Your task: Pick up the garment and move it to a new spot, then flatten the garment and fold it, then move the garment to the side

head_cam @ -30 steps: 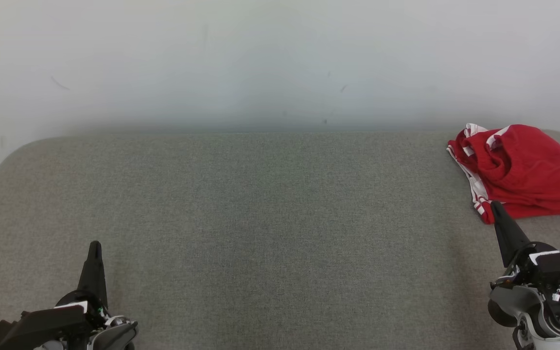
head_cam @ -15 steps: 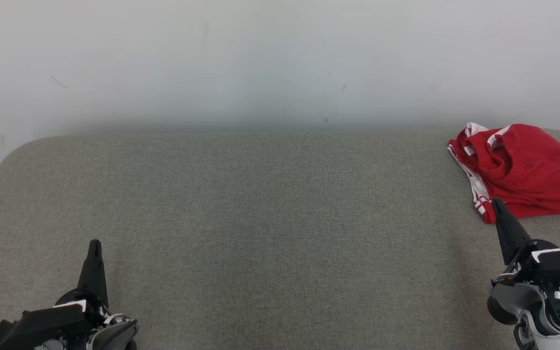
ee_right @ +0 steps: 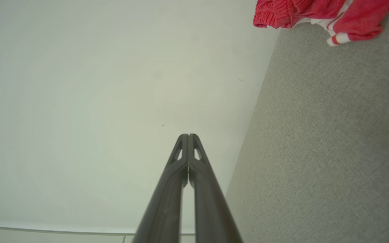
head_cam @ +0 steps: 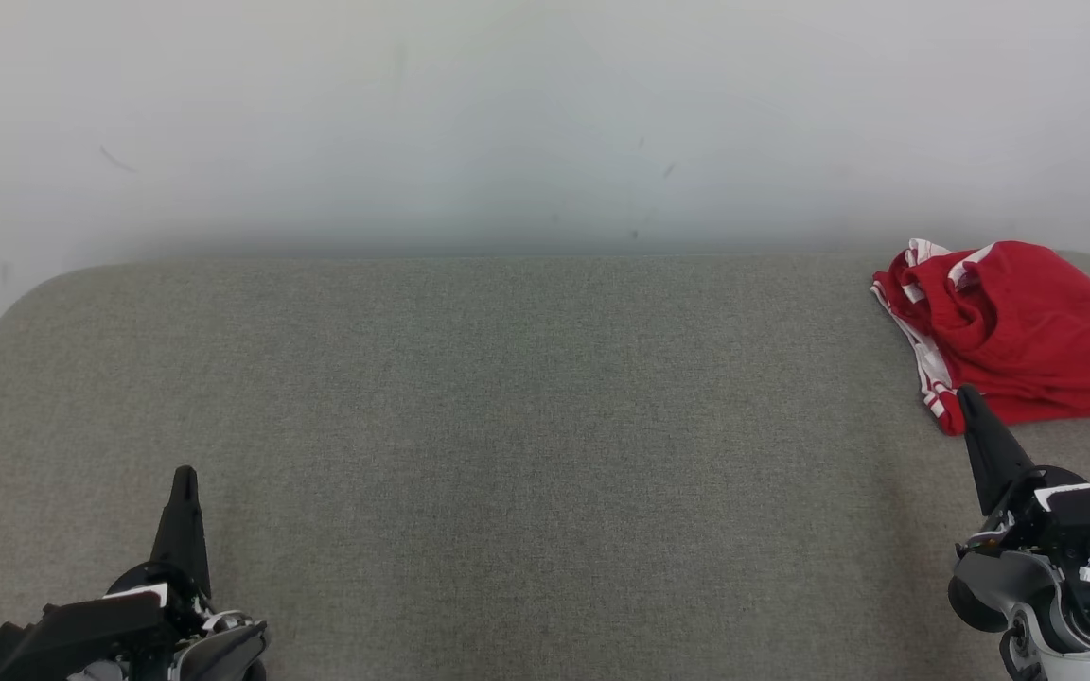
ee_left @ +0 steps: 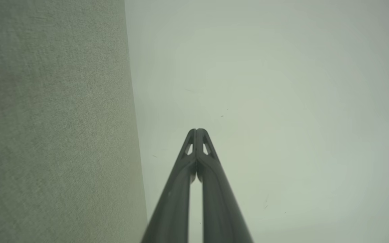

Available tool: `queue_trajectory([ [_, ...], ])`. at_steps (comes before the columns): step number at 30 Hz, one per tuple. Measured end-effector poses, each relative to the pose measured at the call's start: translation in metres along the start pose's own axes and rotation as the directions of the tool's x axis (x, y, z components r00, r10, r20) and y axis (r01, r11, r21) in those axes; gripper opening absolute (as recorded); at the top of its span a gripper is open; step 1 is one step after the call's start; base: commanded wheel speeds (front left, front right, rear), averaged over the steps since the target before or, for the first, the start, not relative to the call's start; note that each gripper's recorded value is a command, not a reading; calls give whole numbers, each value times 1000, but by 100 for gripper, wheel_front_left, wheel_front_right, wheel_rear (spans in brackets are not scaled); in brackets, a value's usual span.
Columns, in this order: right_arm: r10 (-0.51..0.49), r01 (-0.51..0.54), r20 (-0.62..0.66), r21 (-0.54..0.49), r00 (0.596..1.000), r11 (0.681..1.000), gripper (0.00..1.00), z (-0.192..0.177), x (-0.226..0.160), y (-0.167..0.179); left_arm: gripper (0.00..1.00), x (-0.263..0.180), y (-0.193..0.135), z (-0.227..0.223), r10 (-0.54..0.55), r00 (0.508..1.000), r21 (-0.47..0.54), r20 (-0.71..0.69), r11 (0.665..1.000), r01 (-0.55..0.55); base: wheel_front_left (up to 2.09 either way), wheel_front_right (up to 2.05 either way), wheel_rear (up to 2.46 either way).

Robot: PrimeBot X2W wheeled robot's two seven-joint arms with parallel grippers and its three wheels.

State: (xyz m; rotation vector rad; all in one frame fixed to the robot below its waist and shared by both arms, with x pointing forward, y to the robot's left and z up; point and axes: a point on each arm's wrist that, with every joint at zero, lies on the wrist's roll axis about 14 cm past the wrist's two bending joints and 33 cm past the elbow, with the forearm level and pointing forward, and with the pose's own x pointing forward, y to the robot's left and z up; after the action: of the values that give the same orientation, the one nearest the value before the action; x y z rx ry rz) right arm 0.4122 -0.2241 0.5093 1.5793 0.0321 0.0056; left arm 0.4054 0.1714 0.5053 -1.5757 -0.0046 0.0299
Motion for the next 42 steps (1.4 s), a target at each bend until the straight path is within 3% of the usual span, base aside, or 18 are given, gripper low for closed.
queue_trajectory([
  [42,1,-1,0,2,1000,1000,0,0,0,0,0,0,0,0,0,1000,0,0,1000,0,0,0,0],
])
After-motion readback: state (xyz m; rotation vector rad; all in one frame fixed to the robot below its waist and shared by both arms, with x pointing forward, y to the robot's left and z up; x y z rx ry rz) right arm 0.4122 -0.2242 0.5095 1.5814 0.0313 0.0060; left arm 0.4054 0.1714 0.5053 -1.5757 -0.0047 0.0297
